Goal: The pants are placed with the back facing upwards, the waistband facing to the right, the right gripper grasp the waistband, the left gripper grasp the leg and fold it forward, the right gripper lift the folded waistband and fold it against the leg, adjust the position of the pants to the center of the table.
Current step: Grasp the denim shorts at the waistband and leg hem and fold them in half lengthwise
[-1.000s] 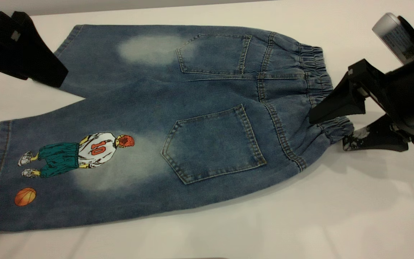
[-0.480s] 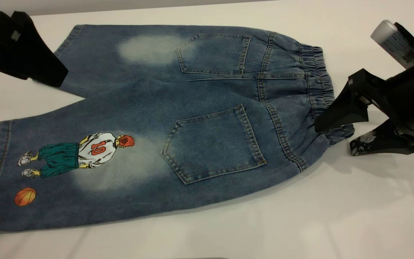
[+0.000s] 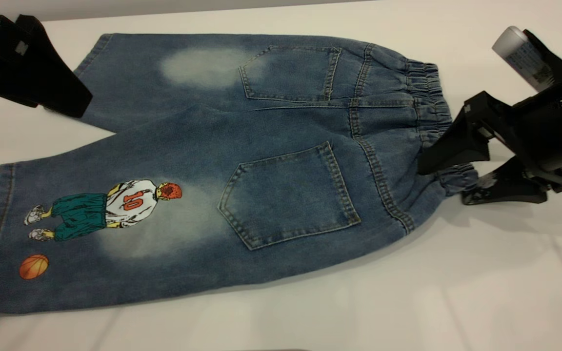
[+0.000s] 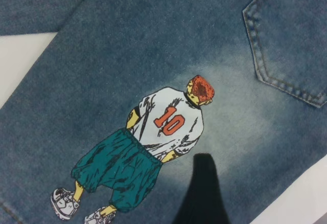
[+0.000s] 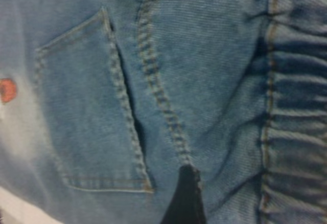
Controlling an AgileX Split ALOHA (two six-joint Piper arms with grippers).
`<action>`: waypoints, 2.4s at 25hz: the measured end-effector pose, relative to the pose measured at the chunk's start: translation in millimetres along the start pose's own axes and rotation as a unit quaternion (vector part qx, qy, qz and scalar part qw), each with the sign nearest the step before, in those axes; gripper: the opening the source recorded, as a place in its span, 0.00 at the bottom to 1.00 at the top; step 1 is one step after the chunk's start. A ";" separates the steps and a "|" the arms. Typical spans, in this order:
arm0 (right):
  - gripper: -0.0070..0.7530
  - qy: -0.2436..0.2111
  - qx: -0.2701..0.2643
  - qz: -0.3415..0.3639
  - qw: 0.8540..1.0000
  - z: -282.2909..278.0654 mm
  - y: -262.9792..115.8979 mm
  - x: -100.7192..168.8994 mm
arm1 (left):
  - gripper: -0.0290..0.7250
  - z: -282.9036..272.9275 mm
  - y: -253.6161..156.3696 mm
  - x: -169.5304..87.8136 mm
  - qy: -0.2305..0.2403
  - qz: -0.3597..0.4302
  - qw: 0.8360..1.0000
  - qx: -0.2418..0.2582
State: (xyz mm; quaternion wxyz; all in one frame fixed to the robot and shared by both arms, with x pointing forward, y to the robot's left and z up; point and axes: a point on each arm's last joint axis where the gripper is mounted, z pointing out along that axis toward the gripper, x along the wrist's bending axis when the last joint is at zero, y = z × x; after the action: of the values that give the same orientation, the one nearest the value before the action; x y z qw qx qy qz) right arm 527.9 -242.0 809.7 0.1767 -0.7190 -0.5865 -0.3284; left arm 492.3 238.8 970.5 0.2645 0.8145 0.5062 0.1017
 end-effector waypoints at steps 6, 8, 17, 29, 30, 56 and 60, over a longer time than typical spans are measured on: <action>0.71 0.010 -0.003 0.005 1.000 2.6 -0.2 -0.9 | 0.75 0.0 0.0 0.0 0.000 0.000 1.000 0.000; 0.66 0.011 -0.007 0.010 1.000 3.2 0.3 -1.3 | 0.75 0.0 0.0 0.0 0.000 0.000 1.000 0.000; 0.59 0.089 -0.020 -0.018 0.996 2.0 2.1 12.5 | 0.75 0.0 0.0 0.0 0.000 0.000 1.000 0.000; 0.59 0.071 -0.022 -0.016 0.997 2.7 2.6 9.2 | 0.75 0.0 0.0 0.0 0.000 0.000 1.000 0.000; 0.59 0.075 -0.022 -0.017 0.997 2.6 2.6 9.8 | 0.75 0.0 0.1 0.1 0.000 0.000 1.000 0.000; 0.05 0.041 -0.025 -0.015 0.999 3.3 3.1 3.6 | 0.75 21.0 -43.7 19.1 0.058 0.076 0.975 0.200; 0.05 0.041 -0.025 -0.016 0.999 3.3 3.1 3.6 | 0.75 28.7 -76.6 19.7 0.058 0.121 0.956 0.260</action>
State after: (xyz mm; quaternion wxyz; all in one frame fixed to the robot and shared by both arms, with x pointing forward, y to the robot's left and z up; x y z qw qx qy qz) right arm 532.2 -238.1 810.2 0.1775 -0.6997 -0.5820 -0.3744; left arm 454.9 273.3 903.6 -0.0007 0.9031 0.4271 0.0446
